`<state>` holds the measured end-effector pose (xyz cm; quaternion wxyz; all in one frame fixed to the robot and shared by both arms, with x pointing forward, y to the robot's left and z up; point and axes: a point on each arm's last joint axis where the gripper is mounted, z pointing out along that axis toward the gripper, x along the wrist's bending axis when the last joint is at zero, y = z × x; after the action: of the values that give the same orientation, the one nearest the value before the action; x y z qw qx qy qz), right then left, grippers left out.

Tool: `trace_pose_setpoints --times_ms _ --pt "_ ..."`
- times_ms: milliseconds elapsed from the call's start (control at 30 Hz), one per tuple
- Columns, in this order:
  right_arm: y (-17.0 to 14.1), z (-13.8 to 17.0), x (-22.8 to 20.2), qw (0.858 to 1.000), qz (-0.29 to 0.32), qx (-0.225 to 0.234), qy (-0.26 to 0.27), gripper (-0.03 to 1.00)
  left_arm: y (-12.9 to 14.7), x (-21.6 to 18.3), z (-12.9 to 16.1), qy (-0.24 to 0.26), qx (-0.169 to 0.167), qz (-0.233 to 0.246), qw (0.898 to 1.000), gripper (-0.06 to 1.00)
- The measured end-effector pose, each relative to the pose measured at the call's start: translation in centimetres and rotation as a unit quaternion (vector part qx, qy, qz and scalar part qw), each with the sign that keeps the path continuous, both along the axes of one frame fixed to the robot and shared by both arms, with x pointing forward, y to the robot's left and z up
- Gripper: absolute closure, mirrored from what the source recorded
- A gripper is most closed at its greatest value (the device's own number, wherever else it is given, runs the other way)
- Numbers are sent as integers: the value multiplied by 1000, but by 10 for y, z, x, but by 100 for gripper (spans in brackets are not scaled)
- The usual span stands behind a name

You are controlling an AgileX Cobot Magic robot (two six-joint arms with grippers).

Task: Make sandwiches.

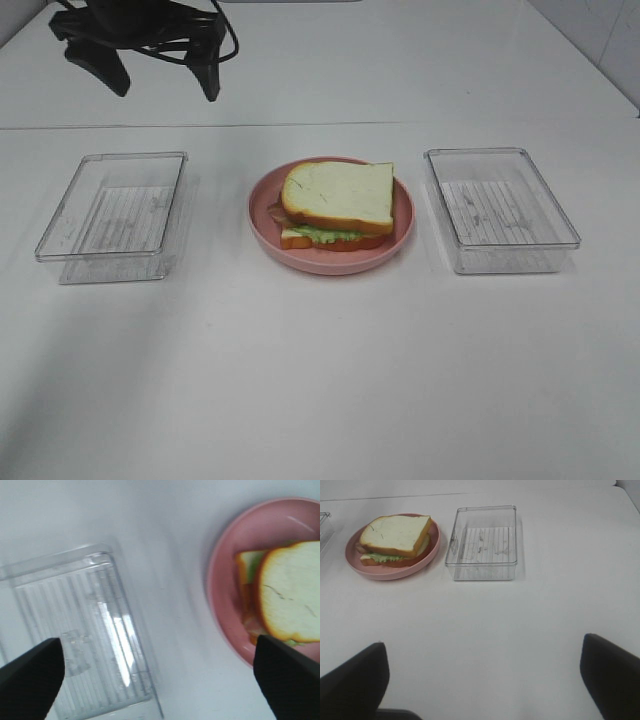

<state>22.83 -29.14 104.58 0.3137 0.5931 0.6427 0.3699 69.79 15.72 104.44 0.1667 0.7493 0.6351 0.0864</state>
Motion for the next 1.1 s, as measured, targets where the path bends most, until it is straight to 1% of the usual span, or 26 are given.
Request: trace_pose_setpoints --times_ms 67,100,133,200,233,300,333,400,433,467,500,533,600,667,700,767,800,833,867,900,933,967,1000,1033,1067,1100 --pt "0 0 0 1000 0 0 0 -1 5 1 0 -1 8 7 1000 0" --pt "0 0 0 1000 0 0 0 -1 16 4 0 -2 12 21 1000 0" --pt "0 0 0 1000 0 0 0 -1 16 4 0 -2 12 21 1000 0" --pt "0 0 0 1000 0 0 0 -1 41 10 2 -3 12 46 999 0" --pt "0 0 0 1000 0 0 0 -1 41 10 2 -3 12 46 999 0" --pt "0 0 0 1000 0 0 0 -1 78 15 8 -11 19 72 997 0" --pt "0 0 0 1000 0 0 0 -1 78 15 8 -11 19 72 997 0" --pt "0 0 0 1000 0 0 0 -1 95 16 9 -12 18 83 996 0" --pt "0 0 0 1000 0 0 0 -1 95 16 9 -12 18 83 996 0" --pt "0 0 0 1000 0 0 0 -1 112 16 12 -14 14 96 995 0" --pt "0 0 0 1000 0 0 0 -1 112 16 12 -14 14 96 995 0" --pt "0 0 0 1000 0 0 0 -1 121 13 14 -10 8 99 995 0" --pt "0 0 0 1000 0 0 0 -1 123 10 14 -7 8 97 995 0" --pt "0 0 0 1000 0 0 0 -1 123 -8 18 7 13 90 996 0" --pt "0 0 0 1000 0 0 0 -1 123 -8 18 7 13 90 996 0" --pt "0 0 0 1000 0 0 0 -1 122 -37 22 21 16 86 996 0" --pt "0 0 0 1000 0 0 0 -1 123 -59 27 9 14 85 996 0" --pt "0 0 0 1000 0 0 0 -1 123 -59 27 9 14 85 996 0" --pt "0 0 0 1000 0 0 0 -1 123 -73 29 0 13 86 996 0" --pt "0 0 0 1000 0 0 0 -1 125 -105 40 -25 12 83 996 0" --pt "0 0 0 1000 0 0 0 -1 125 -105 40 -25 12 83 996 0" --pt "0 0 0 1000 0 0 0 -1 126 -123 44 -33 11 82 996 0" --pt "0 0 0 1000 0 0 0 -1 127 -159 48 -55 10 80 995 0" --pt "0 0 0 1000 0 0 0 -1 127 -159 48 -55 10 80 995 0" --pt "0 0 0 1000 0 0 0 -1 128 -175 52 -71 9 80 994 0" --pt "0 0 0 1000 0 0 0 -1 128 -175 52 -71 9 80 994 0"
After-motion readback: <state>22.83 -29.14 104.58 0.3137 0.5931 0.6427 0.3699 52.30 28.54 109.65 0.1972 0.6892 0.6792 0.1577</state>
